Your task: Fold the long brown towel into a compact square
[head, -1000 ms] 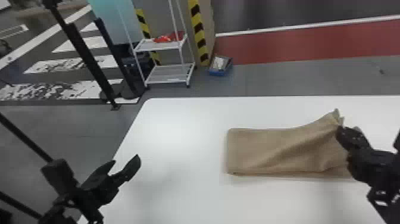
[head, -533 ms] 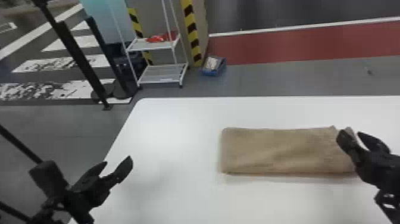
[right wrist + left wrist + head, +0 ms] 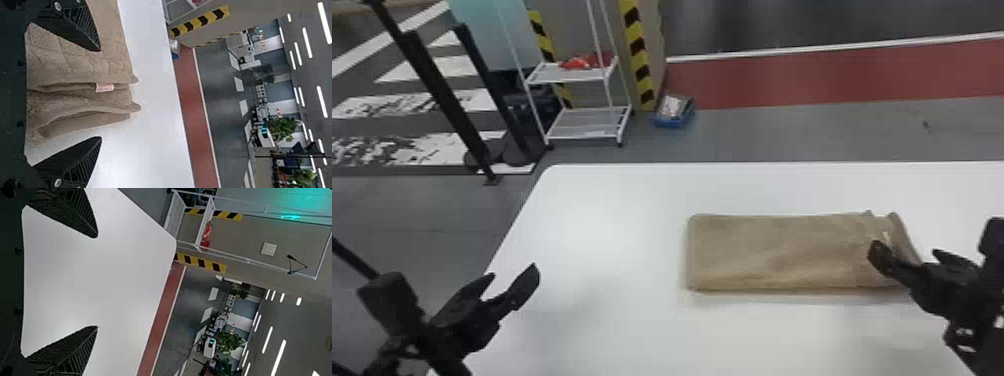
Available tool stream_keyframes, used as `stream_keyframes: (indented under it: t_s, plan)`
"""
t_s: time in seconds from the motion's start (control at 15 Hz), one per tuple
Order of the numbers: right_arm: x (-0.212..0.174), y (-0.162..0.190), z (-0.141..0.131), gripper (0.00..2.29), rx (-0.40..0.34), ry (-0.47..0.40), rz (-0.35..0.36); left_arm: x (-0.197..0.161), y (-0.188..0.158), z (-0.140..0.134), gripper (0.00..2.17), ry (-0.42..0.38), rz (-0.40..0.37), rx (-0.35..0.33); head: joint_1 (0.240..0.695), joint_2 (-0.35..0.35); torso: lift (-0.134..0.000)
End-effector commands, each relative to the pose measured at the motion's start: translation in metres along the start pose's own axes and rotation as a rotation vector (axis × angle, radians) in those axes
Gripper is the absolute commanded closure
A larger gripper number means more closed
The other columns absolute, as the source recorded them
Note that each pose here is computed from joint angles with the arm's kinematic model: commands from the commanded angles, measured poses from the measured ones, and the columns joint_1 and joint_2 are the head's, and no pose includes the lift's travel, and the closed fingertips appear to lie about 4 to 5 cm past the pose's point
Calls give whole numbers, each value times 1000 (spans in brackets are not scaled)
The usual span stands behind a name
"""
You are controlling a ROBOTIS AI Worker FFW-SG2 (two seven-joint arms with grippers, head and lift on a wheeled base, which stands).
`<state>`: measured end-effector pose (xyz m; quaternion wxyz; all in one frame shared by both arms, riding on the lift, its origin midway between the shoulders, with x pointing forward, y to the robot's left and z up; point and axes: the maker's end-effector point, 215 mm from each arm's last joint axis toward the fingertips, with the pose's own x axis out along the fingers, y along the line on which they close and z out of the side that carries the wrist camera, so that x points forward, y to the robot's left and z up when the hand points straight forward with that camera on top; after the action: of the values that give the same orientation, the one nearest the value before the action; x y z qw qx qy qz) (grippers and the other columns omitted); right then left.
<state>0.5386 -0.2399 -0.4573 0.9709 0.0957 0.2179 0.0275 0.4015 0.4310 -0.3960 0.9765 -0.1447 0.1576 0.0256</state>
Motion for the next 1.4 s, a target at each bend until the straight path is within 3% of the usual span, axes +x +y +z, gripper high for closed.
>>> stream_keyframes:
  t_s: [0.0,0.2,0.27,0.47,0.67,0.8,1.2,1.33]
  plan:
    - [9,-4,-16,46,-15,40,-11,0,0,-2,39,3,2,-2,695,223,-108]
    - [18,-4,-33,144,-19,72,0,-1,2,-3,39,4,5,-4,695,225,-108]
    - [18,-2,-29,289,-20,55,8,0,3,-3,39,4,5,-5,695,226,-108]
    - [17,1,-21,913,-20,21,22,0,2,-3,39,4,4,-5,695,231,-108]
    - [15,0,-16,1703,-15,1,23,0,2,-3,39,5,5,-4,695,230,-108]
    - [16,-2,-14,2037,-12,0,20,0,2,-4,39,6,5,-4,695,229,-108]
    - [9,-1,-8,2044,10,-11,46,0,4,-6,39,8,7,-7,695,224,-108]
    - [4,4,5,2047,18,-38,63,0,3,-6,39,8,5,-7,695,226,-108]
